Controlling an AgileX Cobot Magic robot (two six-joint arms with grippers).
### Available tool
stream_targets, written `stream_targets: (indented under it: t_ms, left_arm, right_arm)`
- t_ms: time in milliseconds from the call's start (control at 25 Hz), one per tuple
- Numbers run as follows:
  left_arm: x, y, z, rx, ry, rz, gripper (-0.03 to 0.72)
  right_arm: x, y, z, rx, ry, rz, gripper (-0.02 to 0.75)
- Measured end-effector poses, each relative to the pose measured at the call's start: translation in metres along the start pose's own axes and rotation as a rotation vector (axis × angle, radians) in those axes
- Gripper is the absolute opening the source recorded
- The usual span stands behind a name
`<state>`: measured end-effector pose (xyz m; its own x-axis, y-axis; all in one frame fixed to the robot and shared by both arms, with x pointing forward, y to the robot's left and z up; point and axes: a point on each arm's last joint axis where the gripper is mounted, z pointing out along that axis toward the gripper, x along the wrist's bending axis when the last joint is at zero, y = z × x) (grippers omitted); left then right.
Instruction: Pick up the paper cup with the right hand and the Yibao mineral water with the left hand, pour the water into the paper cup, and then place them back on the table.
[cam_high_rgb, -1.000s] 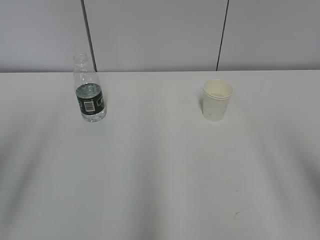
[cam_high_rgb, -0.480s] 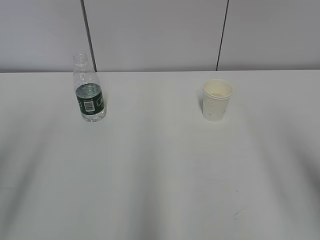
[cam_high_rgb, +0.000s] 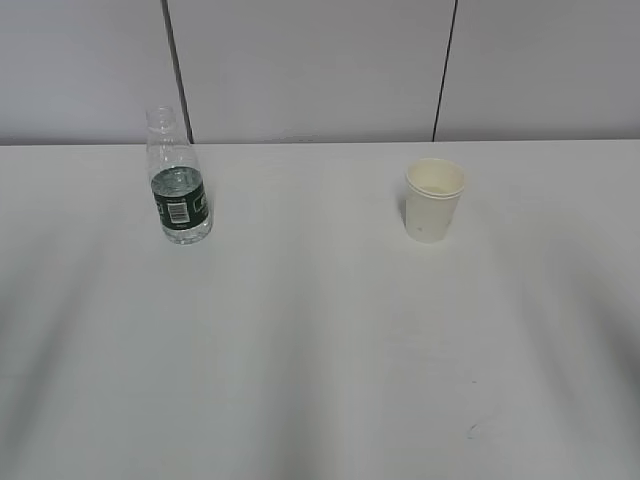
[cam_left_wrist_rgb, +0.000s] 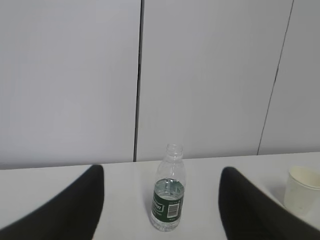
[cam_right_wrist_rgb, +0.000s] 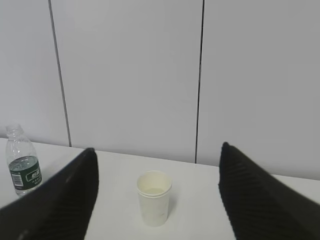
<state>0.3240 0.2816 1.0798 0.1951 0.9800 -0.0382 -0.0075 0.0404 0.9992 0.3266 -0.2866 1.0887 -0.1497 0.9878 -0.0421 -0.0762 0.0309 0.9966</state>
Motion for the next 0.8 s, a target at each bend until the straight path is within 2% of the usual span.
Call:
stream_targets:
  t_ms: [800]
  left_arm:
    - [0.0002, 0.0001, 0.0, -0.001, 0.002, -0.005, 0.448]
  right_arm:
    - [0.0003, -0.0001, 0.0, 0.001, 0.004, 0.0, 0.585]
